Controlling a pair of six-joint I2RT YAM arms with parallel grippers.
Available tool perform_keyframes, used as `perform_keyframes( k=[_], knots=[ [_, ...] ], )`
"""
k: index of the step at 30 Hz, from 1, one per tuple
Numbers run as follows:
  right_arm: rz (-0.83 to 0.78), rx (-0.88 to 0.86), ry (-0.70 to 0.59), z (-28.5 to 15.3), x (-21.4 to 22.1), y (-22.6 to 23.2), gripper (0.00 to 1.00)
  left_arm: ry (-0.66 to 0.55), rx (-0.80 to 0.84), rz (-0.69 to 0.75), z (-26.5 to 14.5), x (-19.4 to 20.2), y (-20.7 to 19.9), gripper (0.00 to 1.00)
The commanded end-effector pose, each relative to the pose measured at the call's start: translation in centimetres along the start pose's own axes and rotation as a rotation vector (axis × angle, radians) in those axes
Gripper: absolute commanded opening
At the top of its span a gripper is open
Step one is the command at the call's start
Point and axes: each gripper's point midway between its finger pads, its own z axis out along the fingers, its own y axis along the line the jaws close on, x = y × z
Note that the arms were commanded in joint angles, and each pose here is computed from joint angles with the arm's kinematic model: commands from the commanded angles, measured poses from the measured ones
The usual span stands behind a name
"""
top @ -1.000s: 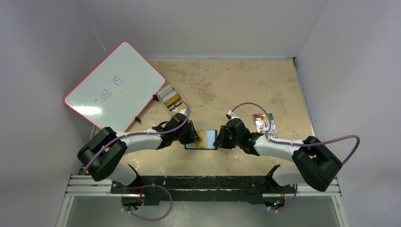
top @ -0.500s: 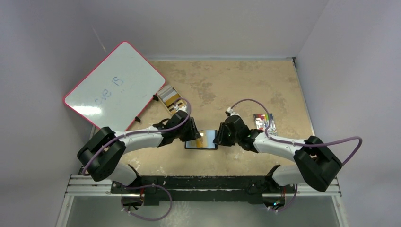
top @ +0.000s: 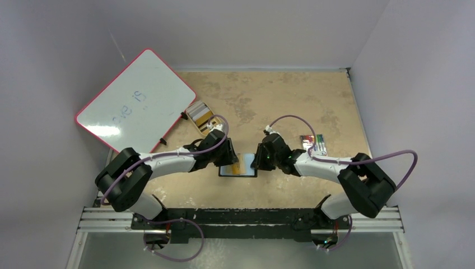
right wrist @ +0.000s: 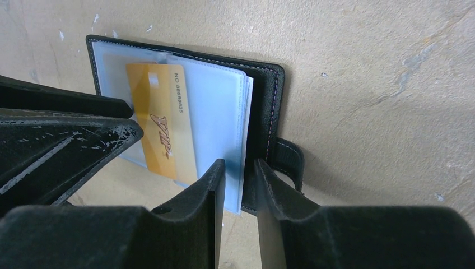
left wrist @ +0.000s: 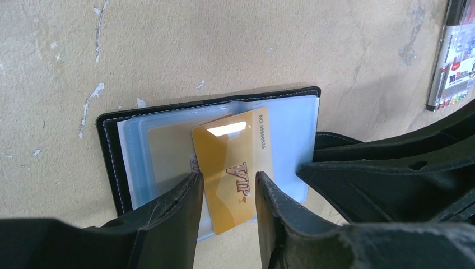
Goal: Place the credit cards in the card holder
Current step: Insert the credit card into the card holder.
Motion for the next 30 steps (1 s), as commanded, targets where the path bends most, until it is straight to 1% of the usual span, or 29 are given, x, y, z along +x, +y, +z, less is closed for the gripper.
perform_keyframes(
  k=[1, 23, 27, 30],
  knots=[
    [-0.009, -0.001, -0.022, 0.4, -0.6, 0.1, 0.28, -0.041, 0.029, 0.002, 0.3, -1.1, -1.2, 0.39],
    [-0.008, -0.007, -0.002, 0.8, 0.3, -0.3, 0.26, -0.029, 0.191, -0.07, 1.0, -0.9, -4.7, 0.38],
    [-0.008, -0.009, 0.0, 0.9, 0.3, -0.3, 0.26, -0.036, 0.234, -0.099, 0.7, -0.9, -5.8, 0.38],
    [-0.008, -0.008, 0.002, 0.8, 0.4, -0.3, 0.26, -0.051, 0.238, -0.104, 0.2, -1.3, -6.0, 0.38]
  ],
)
